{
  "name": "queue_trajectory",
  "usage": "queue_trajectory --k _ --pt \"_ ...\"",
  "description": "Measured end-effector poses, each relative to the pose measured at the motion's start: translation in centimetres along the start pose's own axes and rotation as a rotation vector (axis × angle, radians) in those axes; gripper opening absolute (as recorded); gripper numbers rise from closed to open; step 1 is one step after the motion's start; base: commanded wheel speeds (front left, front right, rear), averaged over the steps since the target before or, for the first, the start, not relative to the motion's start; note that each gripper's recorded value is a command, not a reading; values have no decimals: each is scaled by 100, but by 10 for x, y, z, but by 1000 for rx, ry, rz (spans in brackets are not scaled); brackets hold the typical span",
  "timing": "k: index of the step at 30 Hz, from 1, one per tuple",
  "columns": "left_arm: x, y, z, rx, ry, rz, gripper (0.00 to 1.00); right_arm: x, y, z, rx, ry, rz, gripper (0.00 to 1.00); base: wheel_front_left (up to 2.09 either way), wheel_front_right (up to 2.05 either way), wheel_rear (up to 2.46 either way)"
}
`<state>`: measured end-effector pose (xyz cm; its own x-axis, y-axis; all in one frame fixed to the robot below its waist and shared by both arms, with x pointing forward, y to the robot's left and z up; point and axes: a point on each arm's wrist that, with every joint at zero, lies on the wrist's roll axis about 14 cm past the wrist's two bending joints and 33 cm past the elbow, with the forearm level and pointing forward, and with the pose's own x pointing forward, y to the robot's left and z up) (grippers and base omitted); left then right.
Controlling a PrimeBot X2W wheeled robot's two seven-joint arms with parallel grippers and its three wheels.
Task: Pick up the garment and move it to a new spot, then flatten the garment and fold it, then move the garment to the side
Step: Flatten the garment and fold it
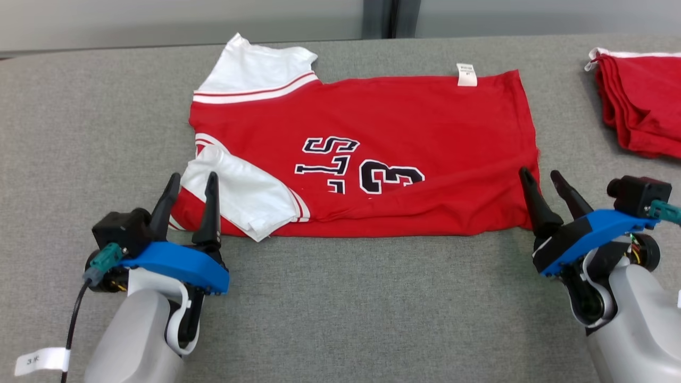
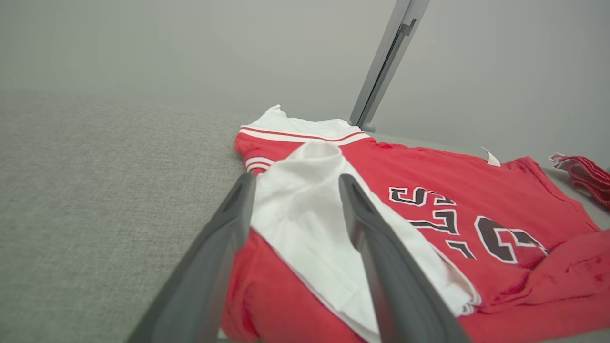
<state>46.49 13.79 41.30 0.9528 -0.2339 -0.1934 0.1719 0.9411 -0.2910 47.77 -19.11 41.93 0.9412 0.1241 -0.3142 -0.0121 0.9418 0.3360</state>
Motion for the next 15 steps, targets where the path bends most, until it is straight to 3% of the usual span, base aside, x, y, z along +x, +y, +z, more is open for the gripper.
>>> queue_trajectory --k 15 --pt "-42 18 -18 13 37 74 100 -40 -22 -18 -99 28 -29 100 0 0 0"
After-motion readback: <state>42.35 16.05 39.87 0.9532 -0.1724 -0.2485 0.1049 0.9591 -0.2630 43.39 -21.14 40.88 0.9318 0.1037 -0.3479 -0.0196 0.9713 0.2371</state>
